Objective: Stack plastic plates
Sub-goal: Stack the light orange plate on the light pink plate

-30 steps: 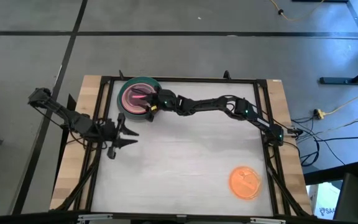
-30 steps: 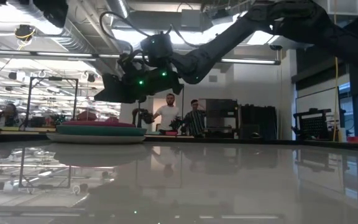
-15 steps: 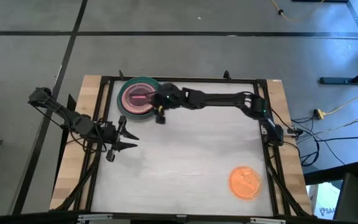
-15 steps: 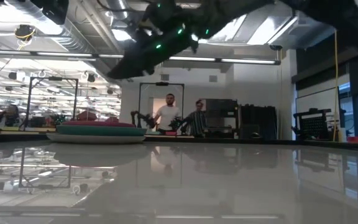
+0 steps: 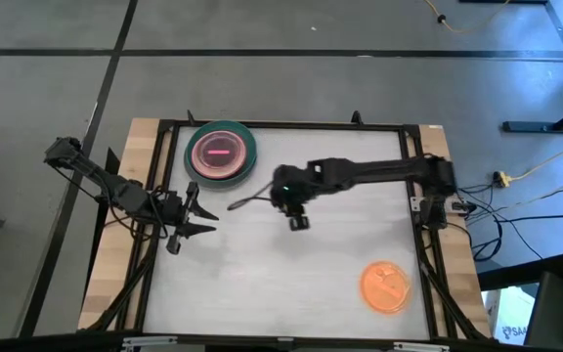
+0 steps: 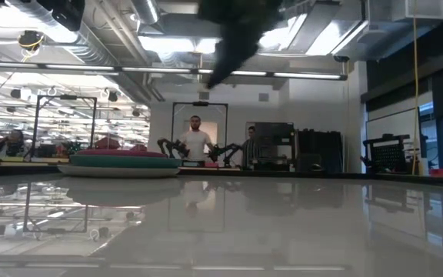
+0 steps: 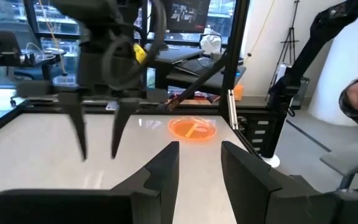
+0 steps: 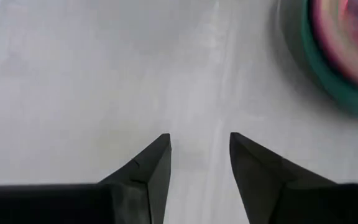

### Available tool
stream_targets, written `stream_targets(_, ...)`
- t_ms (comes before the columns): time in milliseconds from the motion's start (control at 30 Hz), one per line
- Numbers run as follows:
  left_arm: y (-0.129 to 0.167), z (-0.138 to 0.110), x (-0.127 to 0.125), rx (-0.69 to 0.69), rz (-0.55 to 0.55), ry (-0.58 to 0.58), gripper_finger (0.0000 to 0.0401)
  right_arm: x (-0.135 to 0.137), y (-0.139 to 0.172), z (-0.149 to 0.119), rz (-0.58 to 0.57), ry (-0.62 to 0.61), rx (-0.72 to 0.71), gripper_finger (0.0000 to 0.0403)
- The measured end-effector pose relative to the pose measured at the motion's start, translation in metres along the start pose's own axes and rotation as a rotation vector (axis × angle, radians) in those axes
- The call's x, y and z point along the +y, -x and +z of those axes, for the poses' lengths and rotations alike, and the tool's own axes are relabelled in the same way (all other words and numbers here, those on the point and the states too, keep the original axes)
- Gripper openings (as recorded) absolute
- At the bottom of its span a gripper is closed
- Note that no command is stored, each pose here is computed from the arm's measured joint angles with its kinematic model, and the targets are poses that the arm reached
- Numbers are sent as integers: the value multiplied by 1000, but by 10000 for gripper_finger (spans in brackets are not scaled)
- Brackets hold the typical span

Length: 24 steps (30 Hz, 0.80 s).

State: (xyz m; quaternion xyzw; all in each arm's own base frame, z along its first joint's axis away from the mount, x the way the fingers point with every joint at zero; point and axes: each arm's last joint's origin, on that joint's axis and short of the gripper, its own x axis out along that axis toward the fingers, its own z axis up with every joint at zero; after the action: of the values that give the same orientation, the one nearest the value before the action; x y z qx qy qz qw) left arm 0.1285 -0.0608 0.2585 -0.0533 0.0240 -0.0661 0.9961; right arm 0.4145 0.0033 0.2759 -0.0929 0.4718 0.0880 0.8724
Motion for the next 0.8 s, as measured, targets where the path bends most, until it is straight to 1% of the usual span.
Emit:
stream_targets(167,0,0,0,2,0,0,112,21,19,-38,15,-84,62,156)
stream_targets(267,0,-1,0,5,1,-1,112,28,37,-64,10,-157,55,156)
stream_targets(400,0,-1,0,5,1,-1,112,36,62,-99,-29,-257,53,156)
stream_targets(500,0,0,0,5,1,0,112,43,80,-122,-25,-346,42,156)
stream_targets(567,0,0,0,3,11,-1,112,47,88,-139,-18,-409,66,156)
stream_targets(700,0,0,1,-1,44,-1,112,56,95,-172,4,-569,146,156)
stream_targets(800,0,0,1,-1,45,-1,112,61,90,-193,39,-671,209,156)
